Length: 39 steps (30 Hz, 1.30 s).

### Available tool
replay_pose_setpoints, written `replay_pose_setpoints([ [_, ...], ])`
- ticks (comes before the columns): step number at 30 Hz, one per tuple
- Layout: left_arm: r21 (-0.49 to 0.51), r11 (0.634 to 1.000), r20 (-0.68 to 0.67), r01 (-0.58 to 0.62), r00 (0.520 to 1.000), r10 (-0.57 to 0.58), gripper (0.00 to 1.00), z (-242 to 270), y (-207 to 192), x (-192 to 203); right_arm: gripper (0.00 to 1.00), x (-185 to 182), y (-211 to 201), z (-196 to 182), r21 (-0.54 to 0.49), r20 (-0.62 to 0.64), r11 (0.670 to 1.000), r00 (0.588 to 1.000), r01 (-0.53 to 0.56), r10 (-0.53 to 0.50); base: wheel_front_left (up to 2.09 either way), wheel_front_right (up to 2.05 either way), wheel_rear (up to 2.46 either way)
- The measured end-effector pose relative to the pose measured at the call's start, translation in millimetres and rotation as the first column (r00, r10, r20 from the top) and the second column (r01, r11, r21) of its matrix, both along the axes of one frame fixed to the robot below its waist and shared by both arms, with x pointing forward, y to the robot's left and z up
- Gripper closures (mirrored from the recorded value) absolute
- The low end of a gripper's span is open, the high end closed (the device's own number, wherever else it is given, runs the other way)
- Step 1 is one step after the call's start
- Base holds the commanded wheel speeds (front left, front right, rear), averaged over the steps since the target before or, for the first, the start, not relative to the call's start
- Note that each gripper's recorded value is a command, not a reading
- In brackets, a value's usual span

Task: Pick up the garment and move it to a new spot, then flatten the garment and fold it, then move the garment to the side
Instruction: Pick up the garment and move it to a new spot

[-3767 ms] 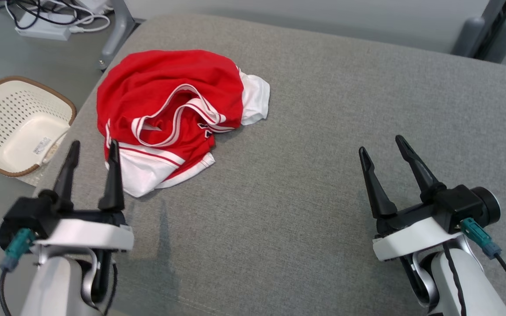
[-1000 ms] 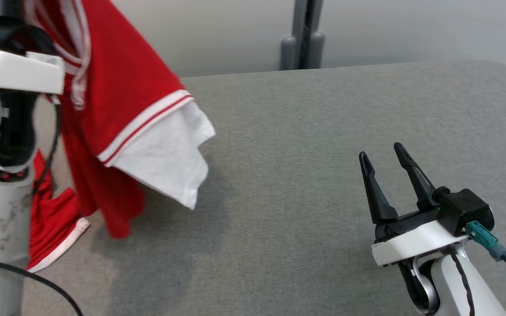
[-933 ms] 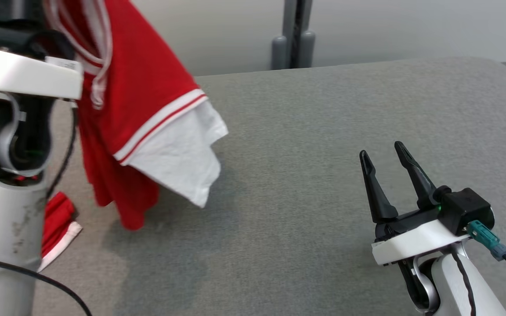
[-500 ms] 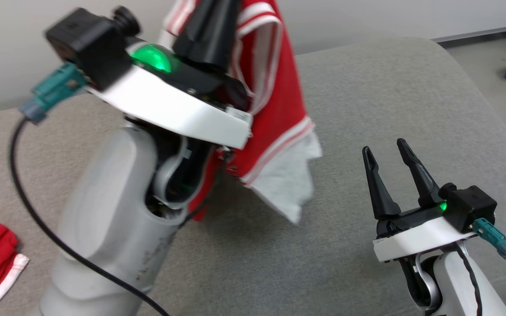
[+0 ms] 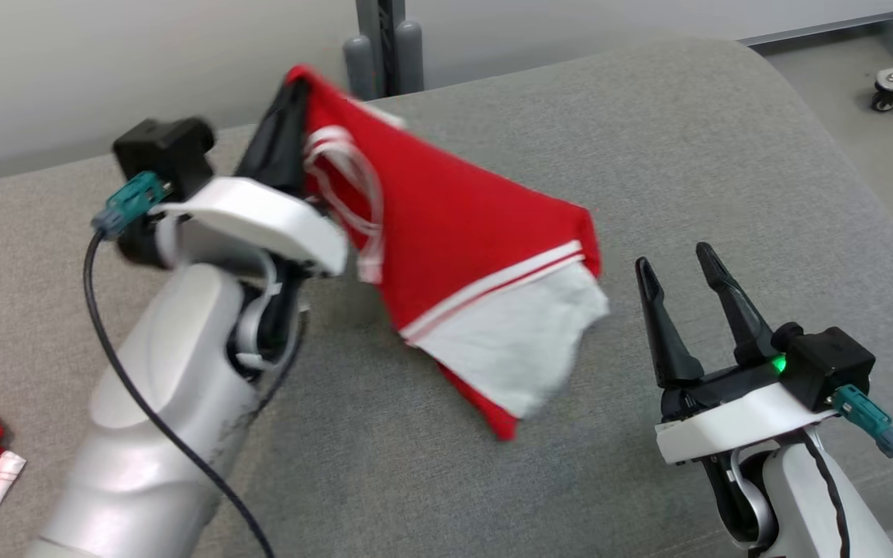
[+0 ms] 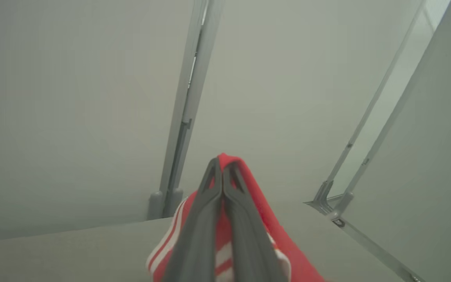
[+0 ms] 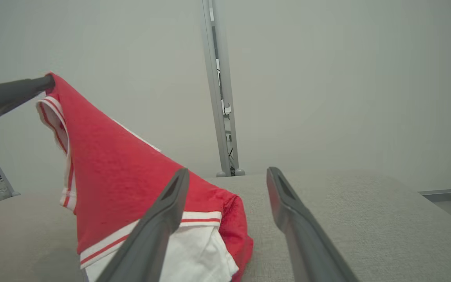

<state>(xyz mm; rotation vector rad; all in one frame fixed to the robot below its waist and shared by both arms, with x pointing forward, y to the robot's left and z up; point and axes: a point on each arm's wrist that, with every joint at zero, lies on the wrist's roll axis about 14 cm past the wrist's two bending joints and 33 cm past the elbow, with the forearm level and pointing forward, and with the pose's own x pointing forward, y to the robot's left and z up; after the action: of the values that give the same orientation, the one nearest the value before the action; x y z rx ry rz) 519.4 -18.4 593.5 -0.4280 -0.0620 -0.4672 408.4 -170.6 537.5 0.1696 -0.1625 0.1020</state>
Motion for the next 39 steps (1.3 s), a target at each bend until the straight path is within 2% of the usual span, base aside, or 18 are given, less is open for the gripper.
replay_pose_setpoints([
  [4, 0.105, 0.985, -0.103, -0.138, 0.984, 0.148, 1.0, -55.1, 49.6, 16.3, 0.0, 5.3, 7.2, -4.6, -0.006, -0.011, 1.0, 1.0, -0.021, 0.021, 0.0, 0.0, 0.0],
  [5, 0.124, 0.979, -0.132, -0.16, 0.976, 0.176, 0.89, -67.8, 59.3, 16.8, 0.0, 7.1, 9.5, -4.7, -0.009, -0.01, 1.0, 1.0, -0.028, 0.028, 0.0, 0.0, 0.0],
  [6, 0.15, 0.973, -0.164, -0.177, 0.966, 0.201, 0.54, -81.3, 68.7, 16.3, 0.0, 8.6, 11.8, -4.9, -0.01, -0.01, 0.999, 0.999, -0.034, 0.034, 0.0, 0.0, 0.0],
  [7, 0.176, 0.966, -0.189, -0.188, 0.957, 0.221, 0.0, -93.6, 77.4, 14.9, 0.0, 10.1, 13.9, -5.2, -0.012, -0.01, 0.999, 0.999, -0.04, 0.04, 0.0, 0.0, 0.0],
  [12, 0.18, 0.949, -0.245, -0.259, 0.922, 0.298, 0.0, -115.1, 113.4, 10.7, 0.0, 15.7, 27.8, -7.4, -0.02, -0.013, 0.997, 0.997, -0.08, 0.079, 0.0, 0.0, 0.0],
  [16, 0.133, 0.937, -0.226, -0.323, 0.911, 0.346, 0.0, -103.6, 142.1, 10.8, 0.0, 17.2, 43.1, -6.1, -0.028, -0.008, 0.992, 0.993, -0.122, 0.122, 0.0, 0.0, 0.0],
  [21, 0.056, 0.93, -0.064, -0.364, 0.928, 0.367, 0.0, -50.6, 173.5, 7.3, 0.0, 17.5, 54.7, -6.1, -0.033, -0.007, 0.988, 0.988, -0.152, 0.152, 0.0, 0.0, 0.0],
  [26, 0.101, 0.909, 0.057, -0.404, 0.915, 0.4, 0.0, -36.1, 200.9, -25.7, 0.0, 15.9, 68.0, -3.8, -0.048, 0.0, 0.981, 0.982, -0.187, 0.187, 0.0, 0.0, 0.0],
  [31, 0.139, 0.885, 0.106, -0.445, 0.895, 0.433, 0.0, -40.5, 216.7, -64.4, 0.0, 13.9, 84.6, -6.9, -0.082, -0.007, 0.969, 0.973, -0.232, 0.232, 0.0, 0.0, 0.0],
  [39, 0.168, 0.864, 0.073, -0.475, 0.88, 0.47, 0.0, -65.5, 219.2, -111.0, 0.0, 6.6, 100.6, -29.5, -0.125, -0.07, 0.952, 0.959, -0.28, 0.274, 0.0, 0.0, 0.0],
])
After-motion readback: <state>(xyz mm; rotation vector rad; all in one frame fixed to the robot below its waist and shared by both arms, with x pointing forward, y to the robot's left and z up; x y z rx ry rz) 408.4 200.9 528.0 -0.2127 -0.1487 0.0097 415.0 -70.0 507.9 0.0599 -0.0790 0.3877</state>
